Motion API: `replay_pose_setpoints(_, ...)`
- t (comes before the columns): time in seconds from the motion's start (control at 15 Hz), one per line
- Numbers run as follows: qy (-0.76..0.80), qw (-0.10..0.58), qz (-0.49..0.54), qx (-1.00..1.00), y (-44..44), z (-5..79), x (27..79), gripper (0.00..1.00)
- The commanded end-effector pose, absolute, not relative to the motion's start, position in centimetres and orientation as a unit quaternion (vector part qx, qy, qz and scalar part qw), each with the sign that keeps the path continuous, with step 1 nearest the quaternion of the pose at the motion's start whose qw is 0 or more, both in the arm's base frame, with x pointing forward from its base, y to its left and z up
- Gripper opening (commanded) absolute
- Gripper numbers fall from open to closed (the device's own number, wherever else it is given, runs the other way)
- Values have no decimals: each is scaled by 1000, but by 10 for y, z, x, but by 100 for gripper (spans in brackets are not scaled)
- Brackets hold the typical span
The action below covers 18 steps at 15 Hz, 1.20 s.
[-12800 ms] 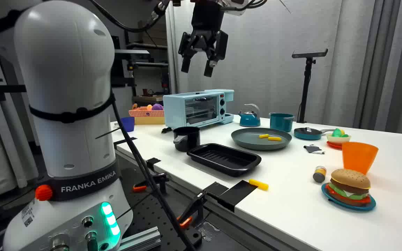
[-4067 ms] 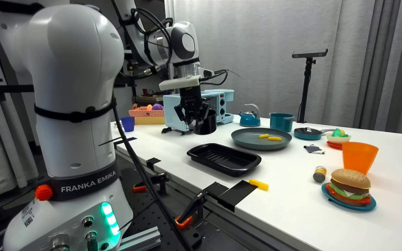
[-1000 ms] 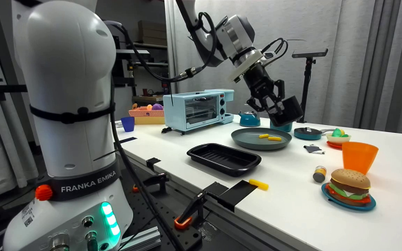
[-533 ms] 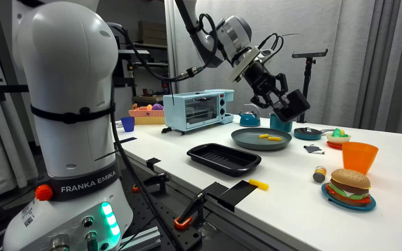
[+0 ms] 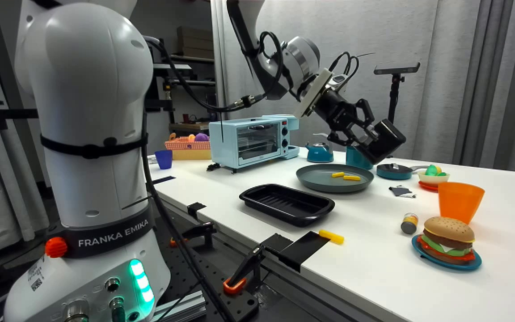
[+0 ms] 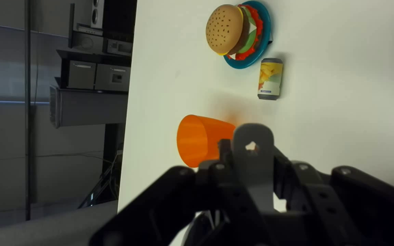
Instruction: Pour the chips from the black pot onto the gray plate
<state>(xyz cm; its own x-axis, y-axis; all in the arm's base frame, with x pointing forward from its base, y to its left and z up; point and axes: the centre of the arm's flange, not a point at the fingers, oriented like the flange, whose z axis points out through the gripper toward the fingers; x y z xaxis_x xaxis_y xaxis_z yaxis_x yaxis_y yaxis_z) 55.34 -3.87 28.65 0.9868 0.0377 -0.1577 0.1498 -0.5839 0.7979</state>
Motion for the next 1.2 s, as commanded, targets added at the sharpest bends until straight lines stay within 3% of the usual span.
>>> replay_pose_setpoints(0.0, 55, 499, -57, 863, -29, 282, 565, 7)
replay_pose_setpoints(1.13, 84, 670, -54, 735, 51, 220, 566, 7)
